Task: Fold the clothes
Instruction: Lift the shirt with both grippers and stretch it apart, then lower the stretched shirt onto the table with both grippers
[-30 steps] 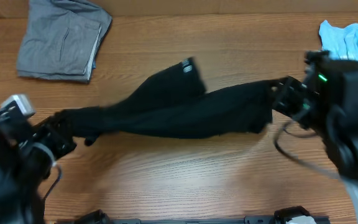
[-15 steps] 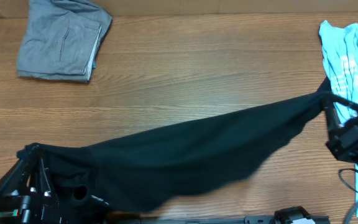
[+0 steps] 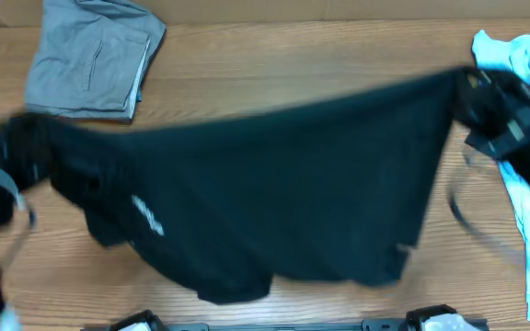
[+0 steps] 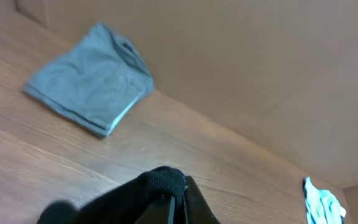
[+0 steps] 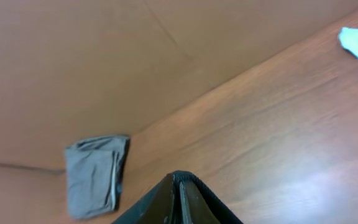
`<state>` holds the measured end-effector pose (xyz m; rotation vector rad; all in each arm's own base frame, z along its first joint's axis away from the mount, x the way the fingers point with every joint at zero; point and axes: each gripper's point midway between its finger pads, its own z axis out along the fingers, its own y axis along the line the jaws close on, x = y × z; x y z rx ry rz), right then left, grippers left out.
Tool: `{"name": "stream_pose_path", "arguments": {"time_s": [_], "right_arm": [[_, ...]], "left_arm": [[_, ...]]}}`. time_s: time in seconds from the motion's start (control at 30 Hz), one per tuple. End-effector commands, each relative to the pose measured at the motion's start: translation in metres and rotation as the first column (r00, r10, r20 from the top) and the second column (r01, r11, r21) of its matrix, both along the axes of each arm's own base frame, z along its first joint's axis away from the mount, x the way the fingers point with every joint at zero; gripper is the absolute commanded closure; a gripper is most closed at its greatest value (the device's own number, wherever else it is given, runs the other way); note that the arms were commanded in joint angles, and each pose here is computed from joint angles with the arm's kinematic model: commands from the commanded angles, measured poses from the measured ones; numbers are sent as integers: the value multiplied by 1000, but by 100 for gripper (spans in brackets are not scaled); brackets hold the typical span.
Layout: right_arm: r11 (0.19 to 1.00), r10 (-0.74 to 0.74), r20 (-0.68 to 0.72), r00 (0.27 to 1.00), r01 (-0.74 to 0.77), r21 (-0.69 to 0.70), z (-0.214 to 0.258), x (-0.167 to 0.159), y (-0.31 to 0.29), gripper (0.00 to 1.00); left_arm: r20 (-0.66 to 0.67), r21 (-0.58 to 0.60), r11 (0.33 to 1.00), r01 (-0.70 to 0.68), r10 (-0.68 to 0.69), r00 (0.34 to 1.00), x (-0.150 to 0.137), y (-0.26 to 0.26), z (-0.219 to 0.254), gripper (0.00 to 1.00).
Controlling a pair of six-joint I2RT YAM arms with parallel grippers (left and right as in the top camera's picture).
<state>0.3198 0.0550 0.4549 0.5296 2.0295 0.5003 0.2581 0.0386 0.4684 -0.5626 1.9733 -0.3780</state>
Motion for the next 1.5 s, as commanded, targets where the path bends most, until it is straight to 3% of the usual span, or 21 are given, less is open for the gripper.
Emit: {"name": "stream_pose_path", "arguments": {"time_s": [0.0, 0.1, 0.2, 0.37, 0.5, 0.63, 0.7, 0.83, 0.87, 0.9, 1.0, 1.17, 1.23, 1.27, 1.3, 1.33, 1.47], "right_arm": [[999, 24, -11, 1000, -24, -44, -17, 52, 6, 96], [997, 67, 4, 998, -67, -26, -23, 85, 17, 96], [997, 81, 59, 995, -80, -23, 1, 88, 11, 96], [998, -17, 182, 983, 28, -61, 75, 34, -43, 96], [996, -46, 160, 986, 58, -72, 81, 2, -59, 96], [997, -48, -68, 997, 43, -62, 24, 0, -59, 96], [999, -21, -216, 976, 13, -39, -16, 8, -55, 96], [999, 34, -466, 884, -26, 23, -108, 26, -47, 96], [999, 40, -543, 839, -25, 35, -145, 28, -47, 96], [999, 45, -587, 808, -24, 44, -167, 26, -46, 96], [998, 53, -674, 737, -19, 57, -208, 17, -45, 96], [999, 41, -753, 657, -14, 42, -239, -2, -48, 96], [1000, 20, -781, 625, -8, 19, -244, -11, -52, 83], [1000, 3, -798, 603, -6, -1, -247, -17, -55, 51], [1000, 10, -799, 601, -26, -7, -249, -18, -56, 8], [1000, 10, -799, 601, -26, -7, -250, -17, -56, 0], [1000, 13, -815, 579, -26, -3, -268, -20, -56, 0]], "left_arm": [[-35, -66, 988, 139, -141, 989, 62, -6, -19, 96], [6, -88, 968, 233, -234, 972, 103, -17, -20, 96], [102, -98, 946, 310, -301, 948, 122, -33, 4, 96], [244, 30, 945, 325, -322, 915, 90, -44, 74, 96], [209, 51, 942, 333, -336, 919, 68, -49, 73, 96], [-18, 14, 947, 322, -321, 947, 72, -45, 13, 96], [-158, -21, 939, 344, -343, 926, 83, -48, -29, 96], [-441, -156, 889, 431, -453, 775, 103, -75, -138, 96], [-541, -229, 873, 430, -482, 689, 107, -85, -189, 96], [-586, -264, 867, 423, -492, 643, 107, -90, -215, 96], [-672, -335, 858, 389, -507, 540, 94, -96, -266, 96], [-767, -378, 863, 335, -494, 408, 60, -96, -313, 96], [-806, -362, 874, 323, -468, 362, 48, -92, -326, 95], [-835, -338, 884, 322, -440, 332, 40, -88, -336, 91], [-849, -320, 889, 326, -422, 317, 36, -86, -344, 89], [-849, -321, 889, 327, -423, 317, 36, -86, -346, 89], [-846, -316, 892, 323, -419, 329, 39, -86, -351, 90]]}}
